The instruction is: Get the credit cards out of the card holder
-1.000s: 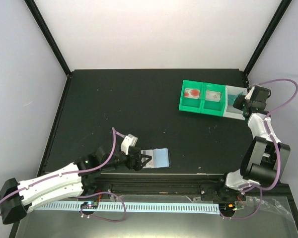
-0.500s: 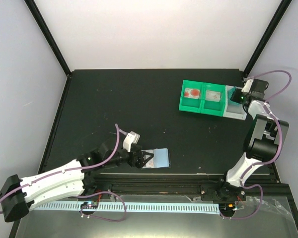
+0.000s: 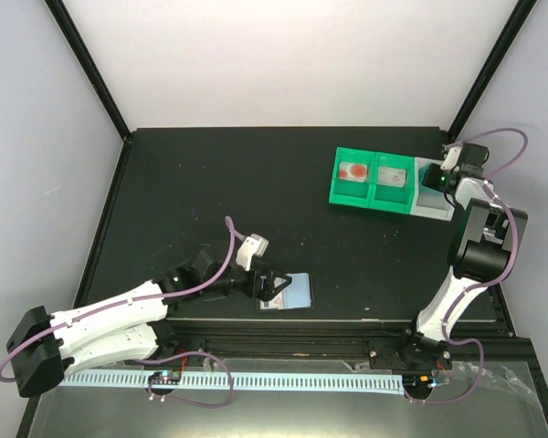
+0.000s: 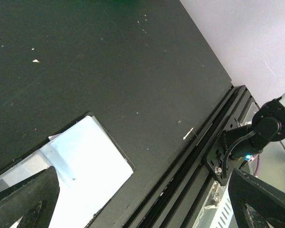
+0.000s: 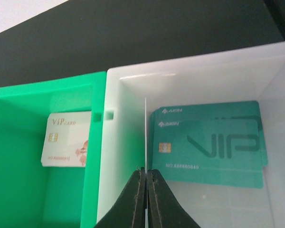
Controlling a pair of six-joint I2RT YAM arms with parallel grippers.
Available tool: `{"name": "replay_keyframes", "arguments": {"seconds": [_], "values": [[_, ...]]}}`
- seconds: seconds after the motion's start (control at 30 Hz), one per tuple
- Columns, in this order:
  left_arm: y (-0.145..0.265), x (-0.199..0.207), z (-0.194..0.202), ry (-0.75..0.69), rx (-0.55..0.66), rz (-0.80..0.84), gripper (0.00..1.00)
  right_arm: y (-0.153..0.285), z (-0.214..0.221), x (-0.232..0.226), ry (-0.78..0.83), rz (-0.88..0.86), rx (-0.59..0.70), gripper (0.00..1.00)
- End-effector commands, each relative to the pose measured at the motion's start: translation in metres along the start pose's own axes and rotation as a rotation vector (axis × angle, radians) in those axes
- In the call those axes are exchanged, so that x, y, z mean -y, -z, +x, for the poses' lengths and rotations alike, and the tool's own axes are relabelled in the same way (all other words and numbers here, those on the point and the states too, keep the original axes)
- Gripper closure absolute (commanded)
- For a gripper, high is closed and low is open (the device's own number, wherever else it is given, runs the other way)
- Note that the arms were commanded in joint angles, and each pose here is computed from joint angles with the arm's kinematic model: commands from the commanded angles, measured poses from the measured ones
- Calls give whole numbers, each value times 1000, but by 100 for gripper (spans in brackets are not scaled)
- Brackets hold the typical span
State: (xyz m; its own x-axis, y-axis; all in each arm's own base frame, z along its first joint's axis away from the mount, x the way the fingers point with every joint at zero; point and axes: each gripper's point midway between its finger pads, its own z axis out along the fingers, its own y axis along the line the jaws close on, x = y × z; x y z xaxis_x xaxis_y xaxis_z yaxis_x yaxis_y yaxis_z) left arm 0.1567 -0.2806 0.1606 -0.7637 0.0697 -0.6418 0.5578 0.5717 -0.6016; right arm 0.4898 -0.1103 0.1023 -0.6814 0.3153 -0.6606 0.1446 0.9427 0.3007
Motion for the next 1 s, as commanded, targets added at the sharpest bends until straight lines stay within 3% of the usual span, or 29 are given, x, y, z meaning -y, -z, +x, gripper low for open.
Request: {"name": "replay_keyframes", "arguments": {"seconds": [0.0,0.37,0.97], "values": [[1,19,-20,-24,16,52,1,-6,-10,8,7,20,-1,95],[-3,19,-16,-13,-13,59,1,-15,-19,23,-16,92,-23,80],[0,11,-11,13,-8,44,1,-18,-32,41,-14,194,-23,79]]}}
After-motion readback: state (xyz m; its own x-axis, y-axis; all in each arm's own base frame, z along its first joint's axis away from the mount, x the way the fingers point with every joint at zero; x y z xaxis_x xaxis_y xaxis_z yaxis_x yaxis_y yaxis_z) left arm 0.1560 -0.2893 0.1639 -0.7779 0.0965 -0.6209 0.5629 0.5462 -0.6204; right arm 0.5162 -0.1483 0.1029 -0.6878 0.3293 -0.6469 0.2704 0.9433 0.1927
